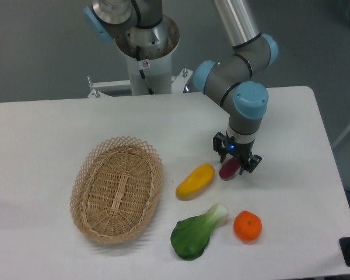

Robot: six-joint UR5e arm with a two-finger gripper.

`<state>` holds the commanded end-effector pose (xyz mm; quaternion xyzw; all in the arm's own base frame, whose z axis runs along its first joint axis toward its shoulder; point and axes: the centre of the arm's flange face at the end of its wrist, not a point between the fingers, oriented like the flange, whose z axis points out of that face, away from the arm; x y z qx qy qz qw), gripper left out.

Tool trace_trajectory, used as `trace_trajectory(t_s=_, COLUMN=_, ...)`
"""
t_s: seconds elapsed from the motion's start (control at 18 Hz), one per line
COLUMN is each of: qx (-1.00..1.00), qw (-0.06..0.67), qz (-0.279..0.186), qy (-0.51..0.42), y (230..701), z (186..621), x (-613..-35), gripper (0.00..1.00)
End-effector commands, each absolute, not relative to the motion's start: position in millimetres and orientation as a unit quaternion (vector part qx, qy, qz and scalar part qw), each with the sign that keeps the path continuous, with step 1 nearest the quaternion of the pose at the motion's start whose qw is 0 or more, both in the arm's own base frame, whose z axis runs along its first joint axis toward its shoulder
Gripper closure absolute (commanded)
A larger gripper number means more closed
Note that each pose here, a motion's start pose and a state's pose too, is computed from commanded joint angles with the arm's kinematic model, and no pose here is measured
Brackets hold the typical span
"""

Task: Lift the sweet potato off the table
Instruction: 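Lower the gripper around the sweet potato and close on it, then lift the gripped sweet potato up off the table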

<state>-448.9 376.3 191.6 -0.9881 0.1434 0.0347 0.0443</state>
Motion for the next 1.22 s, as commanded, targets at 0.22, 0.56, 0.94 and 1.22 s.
trace_trajectory(t_s=0.22, qx=-0.987, qw=0.045, qz=0.038, qy=0.148, y=376.3, z=194.3, x=-450.9, gripper=0.70)
trace_trajectory(t_s=0.56, qx=-0.985, qw=0.048, qz=0.051, qy=0.156, y=378.1, z=206.2, x=-458.4, gripper=0.70)
trace_trajectory(t_s=0.94, qx=-0.981, qw=0.065, qz=0.092, qy=0.161, y=387.6, z=273.9, x=-484.1, gripper=0.70)
trace_trajectory(t_s=1.22, qx=-0.980, qw=0.089, qz=0.084, qy=0.157, y=407.5, z=337.0, x=-490.9, gripper=0.70)
